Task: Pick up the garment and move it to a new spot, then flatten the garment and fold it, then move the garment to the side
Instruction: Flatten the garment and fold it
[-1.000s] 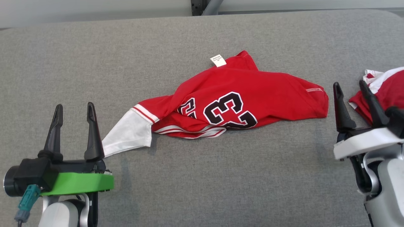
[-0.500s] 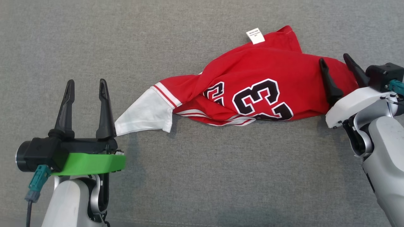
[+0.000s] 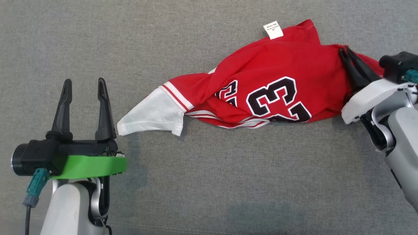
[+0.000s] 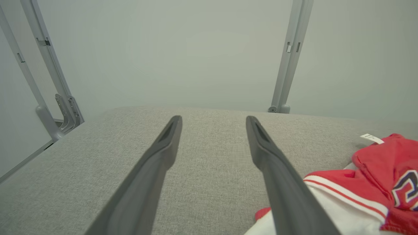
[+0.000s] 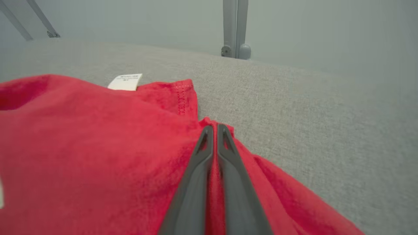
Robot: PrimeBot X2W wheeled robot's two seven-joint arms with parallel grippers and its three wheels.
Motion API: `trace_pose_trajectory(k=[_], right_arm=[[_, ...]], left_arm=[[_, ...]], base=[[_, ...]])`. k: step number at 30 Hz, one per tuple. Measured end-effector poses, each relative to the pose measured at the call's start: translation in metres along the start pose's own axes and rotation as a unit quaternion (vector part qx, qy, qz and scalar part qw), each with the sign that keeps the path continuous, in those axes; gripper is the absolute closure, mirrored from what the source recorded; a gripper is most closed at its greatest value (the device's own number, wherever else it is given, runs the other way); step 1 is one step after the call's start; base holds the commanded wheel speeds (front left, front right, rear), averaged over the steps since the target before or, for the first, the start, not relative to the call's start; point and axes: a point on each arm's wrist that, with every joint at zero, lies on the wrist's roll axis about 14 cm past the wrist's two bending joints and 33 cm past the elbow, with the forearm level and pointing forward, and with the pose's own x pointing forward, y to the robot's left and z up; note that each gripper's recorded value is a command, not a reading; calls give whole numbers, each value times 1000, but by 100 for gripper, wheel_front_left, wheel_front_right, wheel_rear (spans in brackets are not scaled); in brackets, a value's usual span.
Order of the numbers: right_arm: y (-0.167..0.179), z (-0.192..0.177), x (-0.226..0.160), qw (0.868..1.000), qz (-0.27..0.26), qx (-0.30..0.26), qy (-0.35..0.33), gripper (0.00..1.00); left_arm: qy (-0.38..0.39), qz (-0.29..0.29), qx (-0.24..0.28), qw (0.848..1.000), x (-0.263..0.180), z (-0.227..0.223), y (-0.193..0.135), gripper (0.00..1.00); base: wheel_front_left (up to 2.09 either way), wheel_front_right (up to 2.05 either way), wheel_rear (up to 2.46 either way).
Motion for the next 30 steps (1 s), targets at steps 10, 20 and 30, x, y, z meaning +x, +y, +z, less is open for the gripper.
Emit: trace_pose_trajectory(k=[10,20,30], right_arm=[[1,115,-20,981,5,-75,-180,100],[45,59,-83,987,15,-72,-144,100],[68,-31,-126,1000,-2,-11,-24,100]], left_arm=[[-15,-20,-6,1000,4,8,-14,0],[-23,-35,-13,999,0,15,-25,0],[-19,-54,-18,998,-1,13,-37,0]], base=[[0,0,0],[0,0,0],[0,0,0]])
